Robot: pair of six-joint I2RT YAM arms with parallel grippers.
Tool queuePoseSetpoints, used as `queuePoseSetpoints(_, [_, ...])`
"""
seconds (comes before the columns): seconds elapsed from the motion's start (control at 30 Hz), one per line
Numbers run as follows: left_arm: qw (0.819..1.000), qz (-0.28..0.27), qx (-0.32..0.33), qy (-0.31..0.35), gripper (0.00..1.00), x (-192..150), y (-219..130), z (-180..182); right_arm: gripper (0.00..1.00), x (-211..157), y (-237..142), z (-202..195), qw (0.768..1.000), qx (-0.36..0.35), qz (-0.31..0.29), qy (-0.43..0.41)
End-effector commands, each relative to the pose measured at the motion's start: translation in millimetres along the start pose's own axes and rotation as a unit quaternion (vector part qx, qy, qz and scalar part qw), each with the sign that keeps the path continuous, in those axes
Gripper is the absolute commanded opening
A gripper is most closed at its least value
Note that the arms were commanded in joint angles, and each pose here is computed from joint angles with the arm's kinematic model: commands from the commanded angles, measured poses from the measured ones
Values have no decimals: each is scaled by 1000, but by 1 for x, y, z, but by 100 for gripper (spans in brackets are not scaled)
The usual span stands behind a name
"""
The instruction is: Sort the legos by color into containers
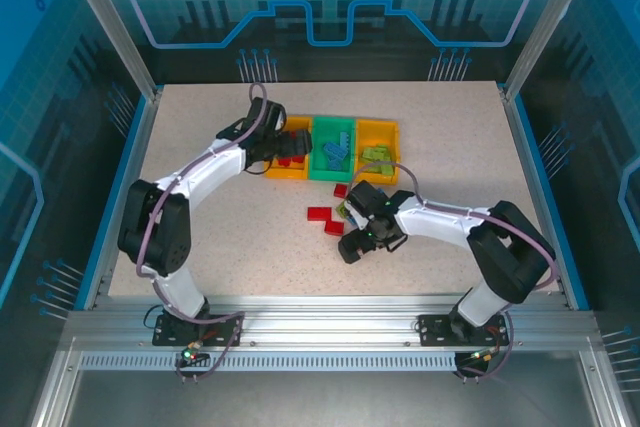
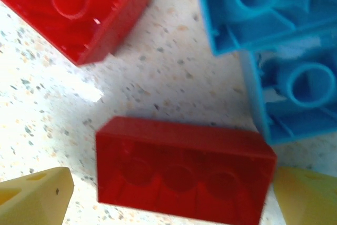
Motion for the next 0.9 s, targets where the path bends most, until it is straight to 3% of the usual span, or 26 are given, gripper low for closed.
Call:
queuePoseSetpoints(0.0, [1000, -8, -18, -12, 99, -4, -14, -3, 93, 3, 3, 1, 999, -27, 15, -13])
queuePoseSetpoints(0.17, [1000, -18, -12, -15, 99, -12, -30, 5, 73, 1, 6, -4, 998, -50, 37, -7])
queuePoseSetpoints(0.3, [999, -26, -2, -19, 99, -20, -41, 14, 61, 4, -10, -1, 999, -45, 22, 1])
queuePoseSetpoints(0.5, [998, -36, 38, -25, 99, -33, -50, 33, 61, 42, -64, 23, 998, 33, -58, -7])
queuePoseSetpoints(0.7, [997, -27, 55, -42, 99, -52, -52, 48, 61, 117, -111, 35, 972, 171, -159, 27])
queuePoseSetpoints(0.87, [997, -18, 58, -53, 99, -70, -54, 58, 59, 181, -122, 35, 953, 235, -186, 46])
Point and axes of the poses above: each hand's point on the last joint's axis, 136 mm out from that joint toward the fingers, its own y axis out along the fingers, its own z axis along the line the jaws close on, x = y × z, the point moved 4 cm from there along -y, back along the fingers, and after that the axes turned 2 degrees about -y, right-handed, at the moved point
